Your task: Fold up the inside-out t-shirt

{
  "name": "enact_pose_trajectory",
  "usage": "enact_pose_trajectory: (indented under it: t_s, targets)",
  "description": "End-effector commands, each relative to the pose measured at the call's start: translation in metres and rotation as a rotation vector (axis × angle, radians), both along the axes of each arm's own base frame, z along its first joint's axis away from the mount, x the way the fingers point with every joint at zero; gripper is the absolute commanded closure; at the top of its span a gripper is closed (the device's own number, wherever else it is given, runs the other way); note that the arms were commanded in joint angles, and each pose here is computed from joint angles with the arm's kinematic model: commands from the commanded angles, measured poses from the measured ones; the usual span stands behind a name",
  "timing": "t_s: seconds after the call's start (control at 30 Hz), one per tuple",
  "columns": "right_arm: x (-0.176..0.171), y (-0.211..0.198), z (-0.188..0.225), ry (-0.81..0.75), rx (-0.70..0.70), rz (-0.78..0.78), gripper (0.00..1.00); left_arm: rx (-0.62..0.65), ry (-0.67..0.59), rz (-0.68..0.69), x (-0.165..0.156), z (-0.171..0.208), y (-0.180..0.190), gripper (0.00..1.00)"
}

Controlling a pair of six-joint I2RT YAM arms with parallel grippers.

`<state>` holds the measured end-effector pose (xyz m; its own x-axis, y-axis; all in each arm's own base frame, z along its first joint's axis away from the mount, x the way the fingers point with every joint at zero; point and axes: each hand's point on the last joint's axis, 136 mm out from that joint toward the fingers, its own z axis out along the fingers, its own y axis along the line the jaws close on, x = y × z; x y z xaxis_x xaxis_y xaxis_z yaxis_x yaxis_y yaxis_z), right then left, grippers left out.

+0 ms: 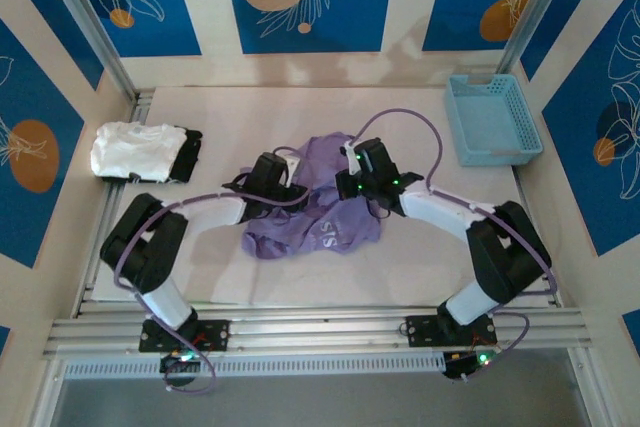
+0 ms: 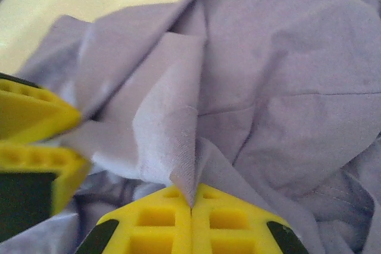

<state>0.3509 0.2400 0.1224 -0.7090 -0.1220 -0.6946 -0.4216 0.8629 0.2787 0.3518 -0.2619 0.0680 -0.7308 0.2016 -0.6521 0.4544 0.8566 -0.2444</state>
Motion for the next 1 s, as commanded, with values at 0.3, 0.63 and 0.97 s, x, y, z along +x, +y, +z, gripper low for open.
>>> enact_pose_trajectory:
  t_s: [0.3,0.63,0.97]
  targets:
    - [-0.026,-0.041,0.06,-0.181,-0.102,0.096,0.96,-0.45,-0.063,-0.356,-0.056,0.149,-0.043,1.0]
    - [-0.046,-0.048,0.075,-0.272,-0.134,0.133,0.8,-0.549,-0.104,-0.438,-0.087,0.188,-0.04,1.0]
    - [-0.099,-0.017,0.105,-0.352,0.05,0.377,0.48,-0.551,-0.094,-0.458,-0.088,0.183,-0.042,1.0]
